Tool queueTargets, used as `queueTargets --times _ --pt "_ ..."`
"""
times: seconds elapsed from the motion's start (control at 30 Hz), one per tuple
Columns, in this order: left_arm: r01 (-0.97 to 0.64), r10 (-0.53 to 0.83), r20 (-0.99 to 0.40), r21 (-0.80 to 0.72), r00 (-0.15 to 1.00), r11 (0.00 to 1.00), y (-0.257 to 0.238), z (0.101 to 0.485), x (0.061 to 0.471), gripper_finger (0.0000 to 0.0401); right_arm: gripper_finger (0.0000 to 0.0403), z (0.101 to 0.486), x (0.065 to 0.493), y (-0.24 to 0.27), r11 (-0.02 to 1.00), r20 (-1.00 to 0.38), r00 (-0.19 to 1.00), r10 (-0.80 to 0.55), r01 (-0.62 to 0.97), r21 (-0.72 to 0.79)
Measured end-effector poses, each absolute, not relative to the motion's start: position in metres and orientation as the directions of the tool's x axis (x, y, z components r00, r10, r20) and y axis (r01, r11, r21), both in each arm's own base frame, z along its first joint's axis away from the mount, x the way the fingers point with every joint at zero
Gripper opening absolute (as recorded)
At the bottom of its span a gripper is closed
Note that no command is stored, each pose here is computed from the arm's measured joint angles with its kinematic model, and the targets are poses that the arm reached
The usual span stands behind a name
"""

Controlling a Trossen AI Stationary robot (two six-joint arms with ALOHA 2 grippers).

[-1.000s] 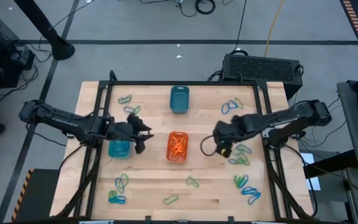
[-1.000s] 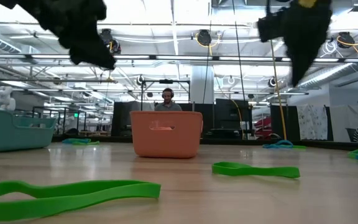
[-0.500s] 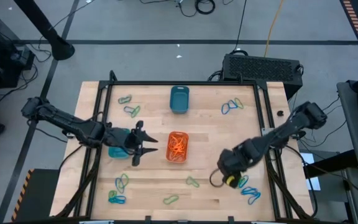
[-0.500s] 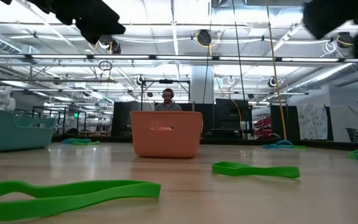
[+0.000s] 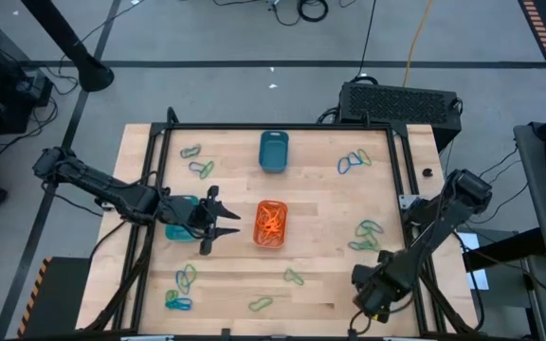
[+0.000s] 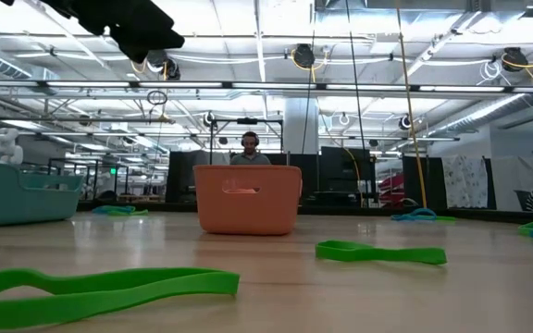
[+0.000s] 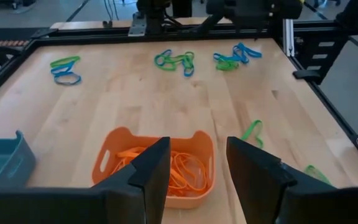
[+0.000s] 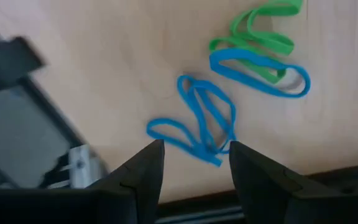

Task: Sort rubber bands into baskets
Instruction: Put the blue rubber band into the green bin

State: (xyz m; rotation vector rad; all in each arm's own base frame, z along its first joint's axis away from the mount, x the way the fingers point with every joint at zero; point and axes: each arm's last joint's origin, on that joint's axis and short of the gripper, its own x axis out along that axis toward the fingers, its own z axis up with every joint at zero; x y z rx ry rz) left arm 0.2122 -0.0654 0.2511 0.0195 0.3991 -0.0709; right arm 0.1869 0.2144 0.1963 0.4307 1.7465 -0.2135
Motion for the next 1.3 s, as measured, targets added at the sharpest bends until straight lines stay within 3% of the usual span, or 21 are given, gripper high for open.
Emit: queueTargets --times 0.27,0.57,1.03,1.3 --pt "0.075 -0.063 -0.389 0.016 0.919 0.997 -0.065 0.251 0.212 0.0164 0.0173 0.163 0.193 0.222 0.971 -0.964 -0.252 0.08 0.238 0.018" --pt "0.08 -0.062 -0.389 0.032 0.919 0.996 -0.065 0.251 0.212 0.0164 0.0165 0.147 0.198 0.22 0.987 -0.957 -0.286 0.037 0.161 -0.01" --pt "0.078 -0.059 -0.39 0.033 0.919 0.996 -0.065 0.251 0.212 0.0164 0.0066 0.137 0.201 0.22 0.989 -0.974 -0.218 0.061 0.142 0.03" --pt "0.078 -0.058 -0.394 0.034 0.917 0.996 -0.065 0.25 0.212 0.0164 0.0007 0.141 0.195 0.217 0.985 -0.949 -0.293 0.114 0.16 0.069"
